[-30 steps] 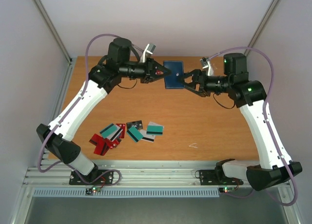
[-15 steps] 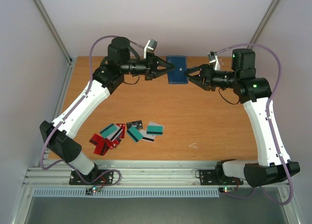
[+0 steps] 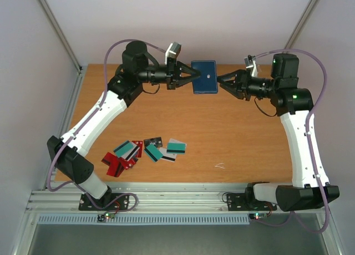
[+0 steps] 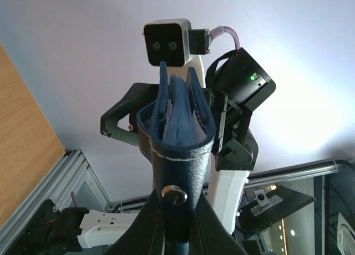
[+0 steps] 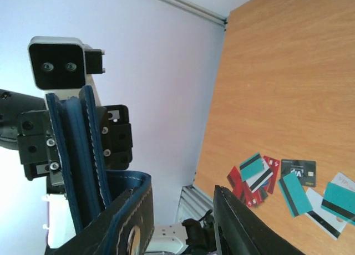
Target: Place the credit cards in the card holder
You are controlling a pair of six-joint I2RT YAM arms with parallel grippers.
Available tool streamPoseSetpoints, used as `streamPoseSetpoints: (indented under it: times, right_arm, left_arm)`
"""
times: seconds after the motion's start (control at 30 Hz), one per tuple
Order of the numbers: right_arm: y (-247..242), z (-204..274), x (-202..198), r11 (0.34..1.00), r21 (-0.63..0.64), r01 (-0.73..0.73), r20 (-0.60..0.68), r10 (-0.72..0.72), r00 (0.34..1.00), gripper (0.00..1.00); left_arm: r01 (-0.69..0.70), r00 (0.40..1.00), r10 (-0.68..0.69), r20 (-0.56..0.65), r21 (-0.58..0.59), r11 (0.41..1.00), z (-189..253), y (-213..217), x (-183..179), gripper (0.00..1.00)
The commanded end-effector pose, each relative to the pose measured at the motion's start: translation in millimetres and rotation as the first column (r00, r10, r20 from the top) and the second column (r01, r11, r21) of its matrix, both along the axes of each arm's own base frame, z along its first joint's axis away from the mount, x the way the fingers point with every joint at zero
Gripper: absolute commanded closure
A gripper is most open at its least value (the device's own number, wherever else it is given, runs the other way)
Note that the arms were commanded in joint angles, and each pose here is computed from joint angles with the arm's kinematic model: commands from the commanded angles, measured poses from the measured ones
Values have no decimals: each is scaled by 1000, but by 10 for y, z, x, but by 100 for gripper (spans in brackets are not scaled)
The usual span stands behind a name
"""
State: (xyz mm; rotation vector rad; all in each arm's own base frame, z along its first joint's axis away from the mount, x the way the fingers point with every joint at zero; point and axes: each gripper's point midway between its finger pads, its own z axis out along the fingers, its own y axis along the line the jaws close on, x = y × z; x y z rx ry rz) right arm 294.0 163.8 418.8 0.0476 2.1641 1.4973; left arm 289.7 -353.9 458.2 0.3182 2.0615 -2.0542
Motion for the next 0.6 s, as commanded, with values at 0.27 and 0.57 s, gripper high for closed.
streamPoseSetpoints:
  times: [0.27,0.57]
  right_arm:
    - [135,279,-74,978,157,-140,57,133,990,65]
    - [185,443,-183,950,214,-228,112,208,972,68]
  left_arm:
    - [51,997,-46,69,-69,996,191,-19,-68,100]
    - [64,997,-60,53,-73,995,129,-47,-76,100]
